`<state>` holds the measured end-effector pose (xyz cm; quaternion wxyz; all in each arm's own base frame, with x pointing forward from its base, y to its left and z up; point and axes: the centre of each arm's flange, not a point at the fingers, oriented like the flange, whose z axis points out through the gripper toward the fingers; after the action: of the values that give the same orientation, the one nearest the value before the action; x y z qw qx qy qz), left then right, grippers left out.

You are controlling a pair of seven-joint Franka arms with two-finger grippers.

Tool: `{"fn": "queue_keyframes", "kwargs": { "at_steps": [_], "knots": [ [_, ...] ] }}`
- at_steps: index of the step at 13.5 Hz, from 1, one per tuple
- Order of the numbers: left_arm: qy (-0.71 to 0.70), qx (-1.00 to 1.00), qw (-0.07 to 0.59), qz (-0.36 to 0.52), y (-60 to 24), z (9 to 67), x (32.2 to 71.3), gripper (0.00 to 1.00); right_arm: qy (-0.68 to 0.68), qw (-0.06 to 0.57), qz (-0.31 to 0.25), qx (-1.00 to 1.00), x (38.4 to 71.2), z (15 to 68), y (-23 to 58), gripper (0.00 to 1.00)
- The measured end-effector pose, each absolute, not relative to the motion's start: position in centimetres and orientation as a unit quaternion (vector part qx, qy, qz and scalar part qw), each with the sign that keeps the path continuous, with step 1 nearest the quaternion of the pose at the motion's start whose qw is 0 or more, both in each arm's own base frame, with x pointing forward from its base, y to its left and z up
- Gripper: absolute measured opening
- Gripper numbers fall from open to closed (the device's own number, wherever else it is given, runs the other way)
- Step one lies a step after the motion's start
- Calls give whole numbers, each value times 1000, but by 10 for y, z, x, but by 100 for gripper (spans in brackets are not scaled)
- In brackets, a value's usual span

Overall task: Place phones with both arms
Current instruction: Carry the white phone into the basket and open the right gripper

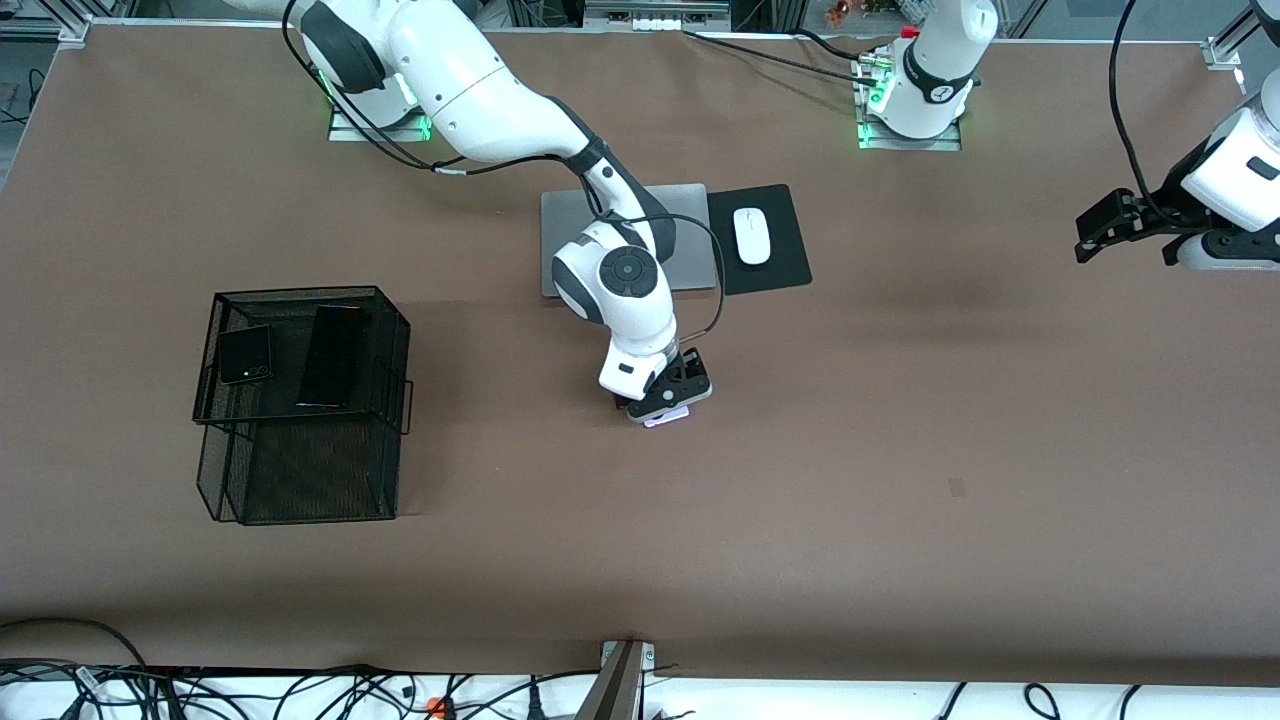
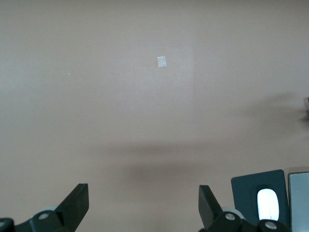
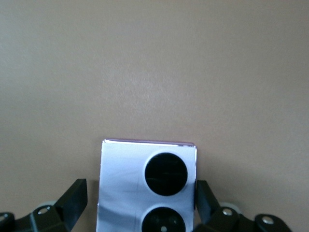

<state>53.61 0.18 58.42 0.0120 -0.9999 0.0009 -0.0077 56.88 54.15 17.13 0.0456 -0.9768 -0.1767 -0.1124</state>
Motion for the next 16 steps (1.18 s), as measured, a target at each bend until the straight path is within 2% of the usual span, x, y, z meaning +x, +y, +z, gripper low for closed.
{"fn": "queue_keyframes", "kwargs": {
  "at_steps": [6,7,8,12,14,16],
  "knots": [
    [1,-1000,12,-8,2,584,536,100,-167,47,-112,-978,569,166,541,100],
    [1,-1000,12,-8,2,584,536,100,-166,47,-113,-979,569,167,540,96],
    [1,-1000,12,-8,2,584,536,100,-164,47,-113,-979,571,168,539,85],
    [1,-1000,12,-8,2,584,536,100,-161,37,-97,-981,571,172,539,84],
    [1,-1000,12,-8,2,584,536,100,-146,19,-71,-987,571,186,539,84],
    [1,-1000,12,-7,2,584,536,100,-133,8,-55,-989,572,230,543,84]
  ]
}}
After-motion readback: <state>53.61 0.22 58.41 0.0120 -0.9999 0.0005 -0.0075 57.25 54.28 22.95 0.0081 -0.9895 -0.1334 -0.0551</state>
